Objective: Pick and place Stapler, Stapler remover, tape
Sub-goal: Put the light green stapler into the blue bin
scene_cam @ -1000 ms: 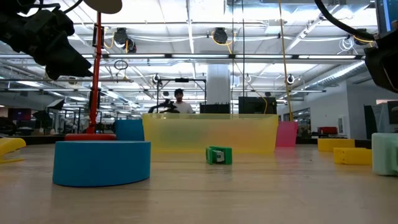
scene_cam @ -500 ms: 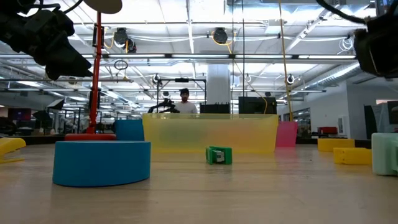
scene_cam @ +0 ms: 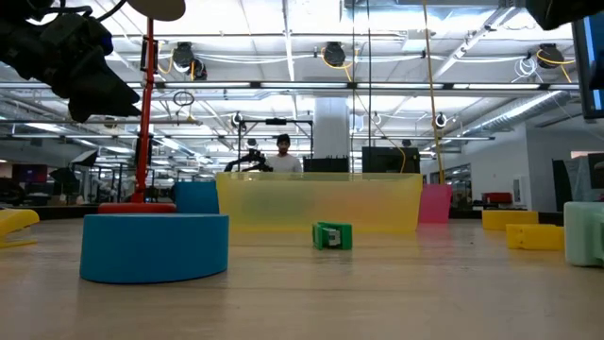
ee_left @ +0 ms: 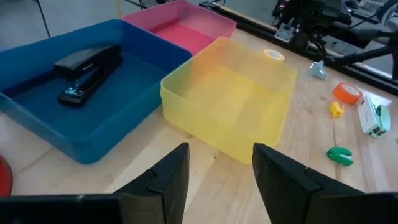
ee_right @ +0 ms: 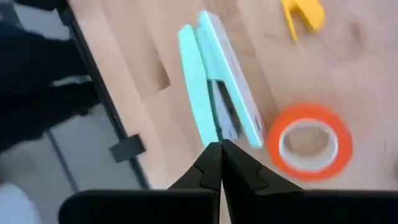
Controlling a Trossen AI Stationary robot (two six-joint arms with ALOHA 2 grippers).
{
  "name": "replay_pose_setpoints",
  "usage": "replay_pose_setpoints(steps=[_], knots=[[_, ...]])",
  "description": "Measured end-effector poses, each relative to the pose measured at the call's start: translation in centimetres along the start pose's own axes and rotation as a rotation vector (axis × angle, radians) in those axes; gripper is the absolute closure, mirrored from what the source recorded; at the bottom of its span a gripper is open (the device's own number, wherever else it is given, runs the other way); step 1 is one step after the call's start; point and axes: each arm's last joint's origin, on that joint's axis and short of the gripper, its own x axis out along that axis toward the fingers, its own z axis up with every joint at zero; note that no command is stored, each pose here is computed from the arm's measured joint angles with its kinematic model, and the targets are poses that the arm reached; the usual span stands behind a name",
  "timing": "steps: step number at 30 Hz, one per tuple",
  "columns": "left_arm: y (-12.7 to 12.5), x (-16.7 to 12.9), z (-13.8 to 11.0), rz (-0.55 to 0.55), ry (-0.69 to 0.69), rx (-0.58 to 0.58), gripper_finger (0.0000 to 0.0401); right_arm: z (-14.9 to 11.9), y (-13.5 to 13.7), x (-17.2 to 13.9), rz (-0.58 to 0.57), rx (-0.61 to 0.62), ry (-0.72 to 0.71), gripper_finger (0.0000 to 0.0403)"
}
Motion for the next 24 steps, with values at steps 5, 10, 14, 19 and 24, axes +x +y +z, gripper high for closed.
replay_pose_setpoints(steps=[5, 10, 14, 19, 24], knots=[[0.0, 0.0, 0.0, 0.001, -0.001, -0.009, 0.0226, 0.4, -0.8, 1.2, -0.022, -0.123, 0.0, 0.0403], [0.0, 0.0, 0.0, 0.008, -0.005, -0.023, 0.0226, 1.2, -1.8, 1.5, -0.021, -0.109, 0.014, 0.0403], [0.0, 0.0, 0.0, 0.008, -0.005, -0.025, 0.0226, 2.0, -2.4, 1.3, -0.019, -0.087, 0.02, 0.0399], [0.0, 0.0, 0.0, 0.008, -0.005, -0.025, 0.0226, 2.7, -2.7, 1.2, -0.005, -0.102, 0.022, 0.0353], [0.0, 0.0, 0.0, 0.008, -0.004, -0.025, 0.0226, 2.8, -2.7, 1.2, 0.021, -0.105, 0.04, 0.0267]])
